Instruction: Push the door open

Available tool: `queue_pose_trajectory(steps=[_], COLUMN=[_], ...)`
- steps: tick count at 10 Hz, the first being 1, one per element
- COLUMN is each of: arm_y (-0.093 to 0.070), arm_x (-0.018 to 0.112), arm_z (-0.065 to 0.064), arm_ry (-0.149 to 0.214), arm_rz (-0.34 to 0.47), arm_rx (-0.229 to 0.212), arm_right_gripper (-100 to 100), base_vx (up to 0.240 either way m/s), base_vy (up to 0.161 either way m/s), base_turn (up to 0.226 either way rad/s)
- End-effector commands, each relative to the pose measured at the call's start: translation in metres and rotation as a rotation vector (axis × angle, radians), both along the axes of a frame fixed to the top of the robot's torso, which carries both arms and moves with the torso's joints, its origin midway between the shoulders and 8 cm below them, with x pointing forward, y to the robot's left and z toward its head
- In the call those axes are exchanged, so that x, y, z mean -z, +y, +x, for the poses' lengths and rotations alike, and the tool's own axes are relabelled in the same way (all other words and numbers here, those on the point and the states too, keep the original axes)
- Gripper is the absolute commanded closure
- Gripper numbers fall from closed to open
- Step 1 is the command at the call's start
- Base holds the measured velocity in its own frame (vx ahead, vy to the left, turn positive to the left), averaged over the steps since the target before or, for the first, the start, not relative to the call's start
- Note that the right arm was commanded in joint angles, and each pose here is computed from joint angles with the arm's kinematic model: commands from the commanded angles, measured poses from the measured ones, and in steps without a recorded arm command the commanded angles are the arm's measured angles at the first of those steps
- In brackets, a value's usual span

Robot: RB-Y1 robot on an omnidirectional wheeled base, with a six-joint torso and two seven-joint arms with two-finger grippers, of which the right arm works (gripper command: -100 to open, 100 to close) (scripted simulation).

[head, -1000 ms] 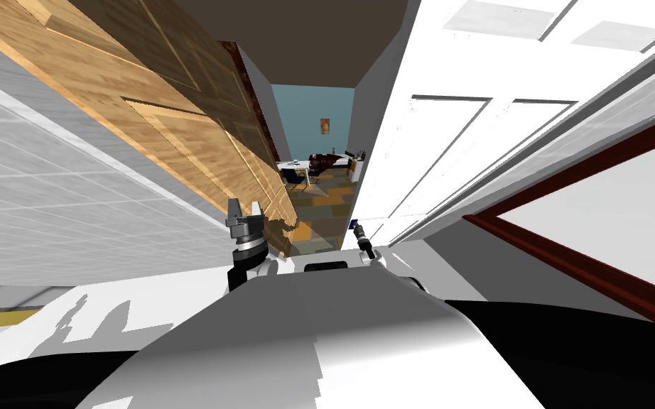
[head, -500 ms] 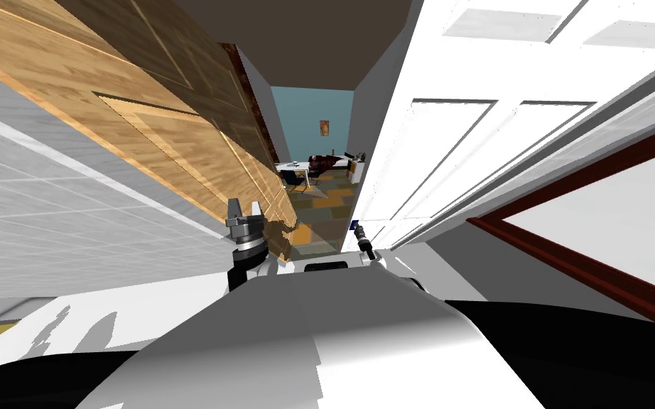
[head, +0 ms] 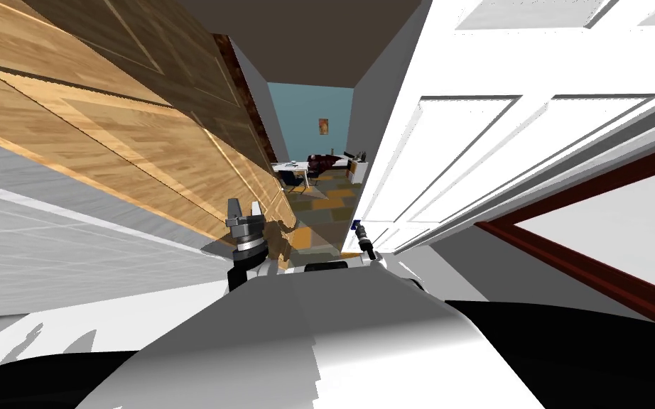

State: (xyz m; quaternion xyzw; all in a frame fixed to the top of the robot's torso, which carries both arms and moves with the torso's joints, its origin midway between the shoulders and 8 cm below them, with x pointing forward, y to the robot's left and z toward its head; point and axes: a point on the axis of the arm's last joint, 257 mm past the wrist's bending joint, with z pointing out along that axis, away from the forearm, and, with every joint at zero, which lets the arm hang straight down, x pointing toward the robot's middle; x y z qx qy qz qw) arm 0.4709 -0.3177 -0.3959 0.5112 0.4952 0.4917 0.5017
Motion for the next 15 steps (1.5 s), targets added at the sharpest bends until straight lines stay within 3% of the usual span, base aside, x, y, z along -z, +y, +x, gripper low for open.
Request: queue_pose_trajectory(steps=[1,4,9,11,13,14,15], arm_y=[-0.019,-0.03,-0.061,-0.062,-0.061,-0.072,-0.072], arm_x=[-0.005,-0.005,-0.005,-0.011,-0.005,-0.005,-0.005], arm_z=[0.0,-0.002,-0.009,-0.006,-0.009,-0.013,-0.013], arm_ry=[-0.01,-0.011,-0.013,-0.027,-0.013,-0.013,-0.013], arm_rz=[-0.008,-0.008,-0.009,-0.012,-0.009,-0.009,-0.009], arm_rx=[0.036,0.067,0.157,0.155,0.157,0.188,0.188], arm_right_gripper=[100,100,100,100,100,100,100], base_vx=[0.161,0.184,0.195,0.089,-0.006,0.104,0.151], base_vy=[0.053,0.059,0.051,0.023,-0.017,0.031,0.052], base_turn=[-0.063,-0.04,-0.052,-0.023,0.018,-0.042,-0.089])
